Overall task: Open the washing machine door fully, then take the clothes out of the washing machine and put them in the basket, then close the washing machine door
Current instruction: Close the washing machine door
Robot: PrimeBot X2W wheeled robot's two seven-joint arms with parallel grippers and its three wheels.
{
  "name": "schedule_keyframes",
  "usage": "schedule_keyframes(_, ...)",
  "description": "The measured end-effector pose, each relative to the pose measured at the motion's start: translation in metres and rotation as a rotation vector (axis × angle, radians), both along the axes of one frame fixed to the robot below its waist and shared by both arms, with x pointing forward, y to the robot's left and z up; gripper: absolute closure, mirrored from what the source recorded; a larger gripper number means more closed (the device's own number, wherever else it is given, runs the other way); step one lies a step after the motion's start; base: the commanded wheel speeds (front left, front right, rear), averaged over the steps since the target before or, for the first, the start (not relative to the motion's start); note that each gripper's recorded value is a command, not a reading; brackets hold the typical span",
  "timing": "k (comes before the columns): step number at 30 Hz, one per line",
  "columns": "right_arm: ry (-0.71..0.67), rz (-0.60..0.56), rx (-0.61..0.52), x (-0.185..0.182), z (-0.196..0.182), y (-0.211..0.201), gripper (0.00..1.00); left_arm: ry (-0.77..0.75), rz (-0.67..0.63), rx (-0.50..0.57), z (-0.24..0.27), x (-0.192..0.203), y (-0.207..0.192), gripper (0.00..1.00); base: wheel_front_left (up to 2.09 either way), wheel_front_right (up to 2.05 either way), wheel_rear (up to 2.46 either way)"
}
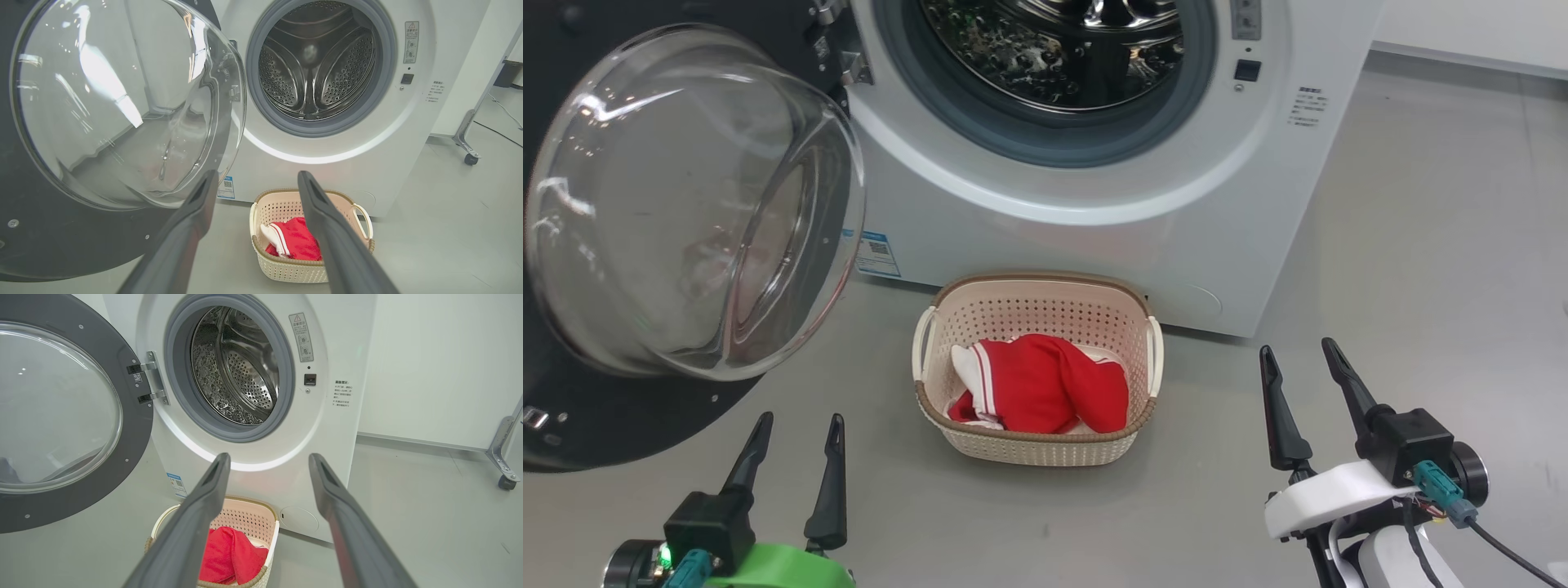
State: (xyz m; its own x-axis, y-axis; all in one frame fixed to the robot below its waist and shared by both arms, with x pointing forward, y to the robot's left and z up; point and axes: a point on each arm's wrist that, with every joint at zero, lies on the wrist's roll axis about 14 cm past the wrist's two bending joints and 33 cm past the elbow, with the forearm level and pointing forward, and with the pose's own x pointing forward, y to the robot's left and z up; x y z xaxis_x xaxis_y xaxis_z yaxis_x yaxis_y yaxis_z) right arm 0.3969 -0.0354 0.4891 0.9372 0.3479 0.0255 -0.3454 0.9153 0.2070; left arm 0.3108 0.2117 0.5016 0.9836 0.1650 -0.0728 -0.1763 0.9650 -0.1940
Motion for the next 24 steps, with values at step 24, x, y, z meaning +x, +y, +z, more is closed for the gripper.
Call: schedule_keyframes(24,0.013,0.208,-0.008,-0.010,-0.007,0.067,0.00,-0.017,0.204,0.001,0.004,-0.041,0.052,0.00,0.00,0.00,0.00)
